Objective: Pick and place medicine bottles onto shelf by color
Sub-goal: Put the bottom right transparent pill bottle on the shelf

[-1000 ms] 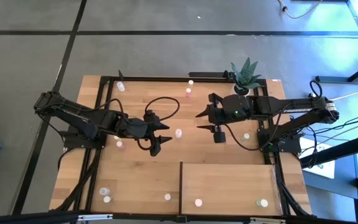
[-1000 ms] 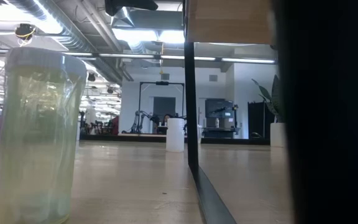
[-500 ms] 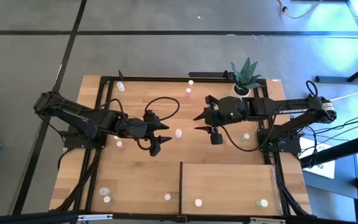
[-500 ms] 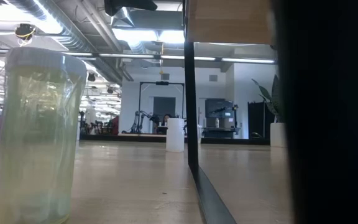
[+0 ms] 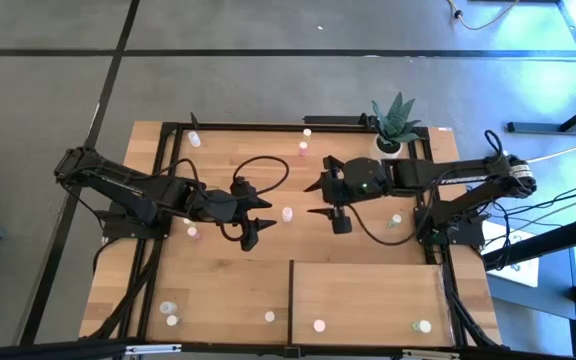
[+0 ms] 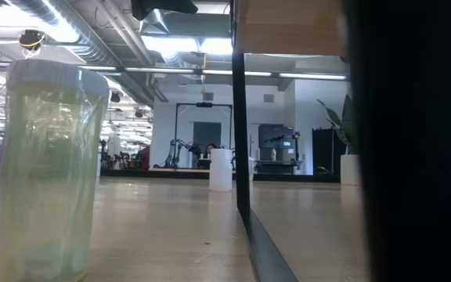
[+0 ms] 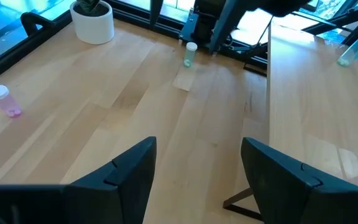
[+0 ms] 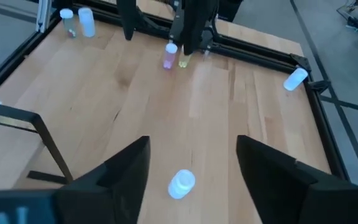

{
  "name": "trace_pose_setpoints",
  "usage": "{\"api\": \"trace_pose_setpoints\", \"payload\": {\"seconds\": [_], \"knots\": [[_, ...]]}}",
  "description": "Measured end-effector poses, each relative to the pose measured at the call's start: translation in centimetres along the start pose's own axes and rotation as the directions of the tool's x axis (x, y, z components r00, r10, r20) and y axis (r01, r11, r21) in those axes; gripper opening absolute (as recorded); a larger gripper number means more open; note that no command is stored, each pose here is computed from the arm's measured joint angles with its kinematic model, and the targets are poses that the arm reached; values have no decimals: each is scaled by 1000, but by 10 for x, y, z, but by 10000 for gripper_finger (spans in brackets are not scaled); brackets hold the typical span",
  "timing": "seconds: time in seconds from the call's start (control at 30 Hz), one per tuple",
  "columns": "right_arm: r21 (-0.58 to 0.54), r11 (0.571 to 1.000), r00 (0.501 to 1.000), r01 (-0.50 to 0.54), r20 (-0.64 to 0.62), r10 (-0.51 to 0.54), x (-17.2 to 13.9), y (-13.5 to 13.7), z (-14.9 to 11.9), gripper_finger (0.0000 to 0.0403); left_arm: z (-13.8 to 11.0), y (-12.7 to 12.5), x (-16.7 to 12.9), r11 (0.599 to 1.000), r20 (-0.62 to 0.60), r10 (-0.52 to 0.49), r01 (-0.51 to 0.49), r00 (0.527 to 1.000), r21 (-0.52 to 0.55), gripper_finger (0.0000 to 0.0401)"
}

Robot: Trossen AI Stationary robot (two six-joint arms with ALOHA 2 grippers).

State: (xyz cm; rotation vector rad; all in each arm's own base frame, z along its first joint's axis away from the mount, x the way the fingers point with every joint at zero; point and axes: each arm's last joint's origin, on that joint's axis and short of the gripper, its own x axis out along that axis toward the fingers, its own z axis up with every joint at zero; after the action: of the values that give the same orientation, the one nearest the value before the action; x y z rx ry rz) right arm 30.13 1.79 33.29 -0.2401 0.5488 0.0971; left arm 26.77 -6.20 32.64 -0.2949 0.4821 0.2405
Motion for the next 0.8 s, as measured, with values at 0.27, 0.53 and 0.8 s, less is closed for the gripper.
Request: {"api": "trace_pose_setpoints", "payload": {"seconds": [0.27,0.53,0.8], "knots": [[2,999,996,-37,-82,37,33,3,-12,267,0,0,0,1000,-2,-1,1,1000,3,228],[24,998,981,-54,-186,57,81,1,-35,267,0,0,0,1000,-2,-1,1,1000,3,228],[52,998,964,-35,-263,47,118,-10,-60,267,0,0,0,1000,-2,-1,1,1000,0,228]]}}
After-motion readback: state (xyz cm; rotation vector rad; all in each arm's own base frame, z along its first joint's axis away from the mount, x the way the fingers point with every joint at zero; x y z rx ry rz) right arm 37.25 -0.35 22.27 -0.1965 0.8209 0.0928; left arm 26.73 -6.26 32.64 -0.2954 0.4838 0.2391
